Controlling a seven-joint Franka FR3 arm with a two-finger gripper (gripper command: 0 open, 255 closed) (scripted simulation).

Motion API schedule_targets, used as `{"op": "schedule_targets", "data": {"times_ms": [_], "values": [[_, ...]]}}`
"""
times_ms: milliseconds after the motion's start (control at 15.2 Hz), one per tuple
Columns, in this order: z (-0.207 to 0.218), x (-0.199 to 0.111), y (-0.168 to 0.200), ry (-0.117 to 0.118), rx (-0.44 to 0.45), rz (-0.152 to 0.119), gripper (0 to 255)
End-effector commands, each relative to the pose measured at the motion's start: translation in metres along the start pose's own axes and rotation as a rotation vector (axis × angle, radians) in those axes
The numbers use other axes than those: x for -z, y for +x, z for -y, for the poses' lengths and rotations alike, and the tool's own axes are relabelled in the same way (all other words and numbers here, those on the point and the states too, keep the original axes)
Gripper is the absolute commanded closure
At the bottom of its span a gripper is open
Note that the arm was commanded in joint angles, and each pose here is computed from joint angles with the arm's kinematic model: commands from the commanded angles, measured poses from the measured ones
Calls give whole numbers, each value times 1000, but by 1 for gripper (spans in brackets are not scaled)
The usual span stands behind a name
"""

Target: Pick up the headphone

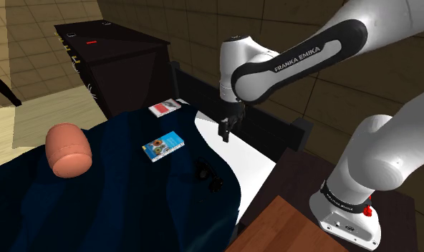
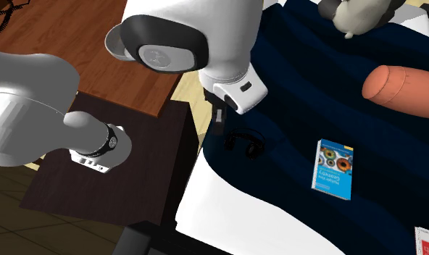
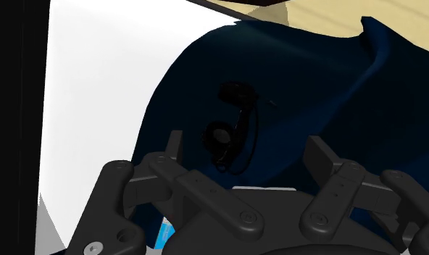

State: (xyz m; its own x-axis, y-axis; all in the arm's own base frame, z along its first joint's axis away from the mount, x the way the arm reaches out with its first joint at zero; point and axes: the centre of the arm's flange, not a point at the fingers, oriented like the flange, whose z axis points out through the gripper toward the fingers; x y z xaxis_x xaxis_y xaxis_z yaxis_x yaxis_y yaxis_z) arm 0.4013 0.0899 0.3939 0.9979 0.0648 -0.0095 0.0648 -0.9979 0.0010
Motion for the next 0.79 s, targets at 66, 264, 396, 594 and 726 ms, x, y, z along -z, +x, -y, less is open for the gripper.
{"op": "schedule_targets", "data": {"times_ms": [66, 264, 396, 594, 726], "values": [[9, -37, 17, -1, -17, 5, 0], [19, -72, 34, -3, -33, 12, 0], [25, -95, 45, -4, -44, 17, 0], [34, -131, 61, -6, -61, 24, 0], [40, -154, 72, -7, -72, 28, 0]]}}
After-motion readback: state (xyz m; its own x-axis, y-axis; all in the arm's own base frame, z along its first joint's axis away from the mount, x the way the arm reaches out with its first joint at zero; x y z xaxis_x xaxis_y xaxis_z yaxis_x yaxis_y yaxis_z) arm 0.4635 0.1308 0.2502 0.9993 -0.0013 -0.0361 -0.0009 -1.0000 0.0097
